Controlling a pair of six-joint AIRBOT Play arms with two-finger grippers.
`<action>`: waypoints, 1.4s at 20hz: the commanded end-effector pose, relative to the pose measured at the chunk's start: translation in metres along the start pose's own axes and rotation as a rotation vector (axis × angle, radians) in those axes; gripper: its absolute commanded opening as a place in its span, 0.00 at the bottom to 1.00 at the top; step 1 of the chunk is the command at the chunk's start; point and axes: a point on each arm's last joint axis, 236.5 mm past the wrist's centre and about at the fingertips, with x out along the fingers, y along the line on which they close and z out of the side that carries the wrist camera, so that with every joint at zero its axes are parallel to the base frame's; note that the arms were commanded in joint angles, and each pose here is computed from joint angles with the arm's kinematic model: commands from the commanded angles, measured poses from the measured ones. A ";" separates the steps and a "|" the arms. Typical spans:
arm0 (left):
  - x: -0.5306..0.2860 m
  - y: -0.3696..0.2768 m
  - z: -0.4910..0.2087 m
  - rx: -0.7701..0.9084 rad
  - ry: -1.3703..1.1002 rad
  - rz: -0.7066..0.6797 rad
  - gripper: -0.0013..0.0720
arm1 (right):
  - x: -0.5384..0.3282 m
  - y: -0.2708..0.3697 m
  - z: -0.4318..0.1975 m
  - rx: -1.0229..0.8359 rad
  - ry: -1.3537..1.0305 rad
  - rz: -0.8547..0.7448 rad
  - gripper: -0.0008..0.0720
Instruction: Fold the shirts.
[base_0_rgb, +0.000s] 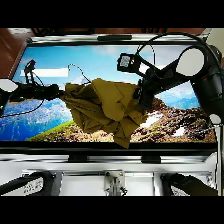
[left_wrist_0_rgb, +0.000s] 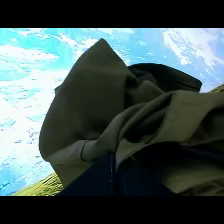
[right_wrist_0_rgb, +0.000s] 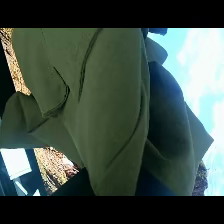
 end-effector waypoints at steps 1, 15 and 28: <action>-0.029 -0.035 0.006 0.089 -0.044 -0.058 0.09 | 0.011 -0.001 0.005 0.059 -0.015 0.019 0.10; -0.213 -0.200 0.005 0.458 -0.405 -0.245 0.09 | -0.077 -0.055 0.065 0.409 -0.400 -0.296 0.09; -0.210 -0.208 0.064 0.463 -0.599 -0.225 0.99 | -0.138 -0.071 0.054 0.611 -0.485 -0.508 0.09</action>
